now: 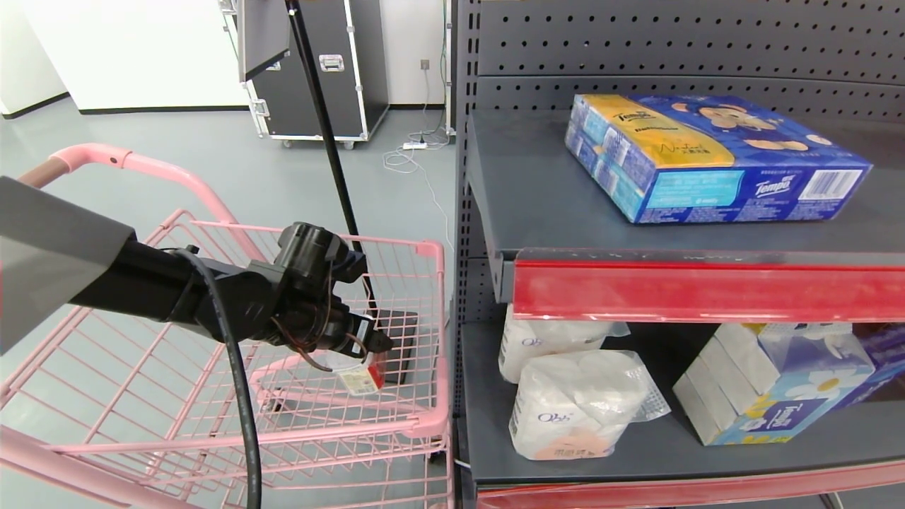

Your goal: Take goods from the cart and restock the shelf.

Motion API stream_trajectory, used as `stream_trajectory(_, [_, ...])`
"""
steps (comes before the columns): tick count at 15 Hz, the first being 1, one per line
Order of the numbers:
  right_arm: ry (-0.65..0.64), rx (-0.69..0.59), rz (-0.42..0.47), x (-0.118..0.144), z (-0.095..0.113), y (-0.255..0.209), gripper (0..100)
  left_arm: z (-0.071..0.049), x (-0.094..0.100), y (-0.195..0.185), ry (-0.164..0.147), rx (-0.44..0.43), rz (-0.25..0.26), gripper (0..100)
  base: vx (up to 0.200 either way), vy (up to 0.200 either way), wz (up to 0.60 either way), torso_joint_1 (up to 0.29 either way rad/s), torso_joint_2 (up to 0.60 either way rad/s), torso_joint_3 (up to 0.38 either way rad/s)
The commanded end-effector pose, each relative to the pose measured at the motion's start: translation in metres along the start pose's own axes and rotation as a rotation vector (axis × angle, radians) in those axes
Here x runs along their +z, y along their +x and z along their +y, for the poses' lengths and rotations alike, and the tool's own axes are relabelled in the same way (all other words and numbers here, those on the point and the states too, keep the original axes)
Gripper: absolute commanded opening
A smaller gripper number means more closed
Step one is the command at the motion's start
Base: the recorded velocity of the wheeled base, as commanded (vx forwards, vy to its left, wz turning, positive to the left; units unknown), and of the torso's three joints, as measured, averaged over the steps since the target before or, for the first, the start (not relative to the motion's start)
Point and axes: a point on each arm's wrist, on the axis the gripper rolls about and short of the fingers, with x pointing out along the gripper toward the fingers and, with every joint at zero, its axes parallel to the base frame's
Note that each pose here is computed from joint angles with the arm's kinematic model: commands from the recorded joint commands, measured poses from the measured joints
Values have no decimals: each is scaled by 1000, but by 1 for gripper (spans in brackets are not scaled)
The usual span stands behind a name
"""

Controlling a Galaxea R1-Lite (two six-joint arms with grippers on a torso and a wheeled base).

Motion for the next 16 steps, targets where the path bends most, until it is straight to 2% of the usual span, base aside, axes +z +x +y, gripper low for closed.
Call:
stream_trajectory(1, [0,0,0,0,0,0,100,0,-2,3,-6,4,9,100,0,0,0,0,0,0])
stream_trajectory(8, [0,0,1,0,0,0,100,1,-5,3,-10,22,22,100,0,0,0,0,0,0])
stream_trajectory(11, [0,0,1,0,0,0,100,1,-6,3,-36,22,25,100,0,0,0,0,0,0])
stream_trajectory(12, [0,0,1,0,0,0,100,1,-7,4,-36,22,30,0,0,0,0,0,0,0])
stream_trajectory(16, [-2,0,1,0,0,0,100,1,-9,0,-38,22,28,0,0,0,0,0,0,0])
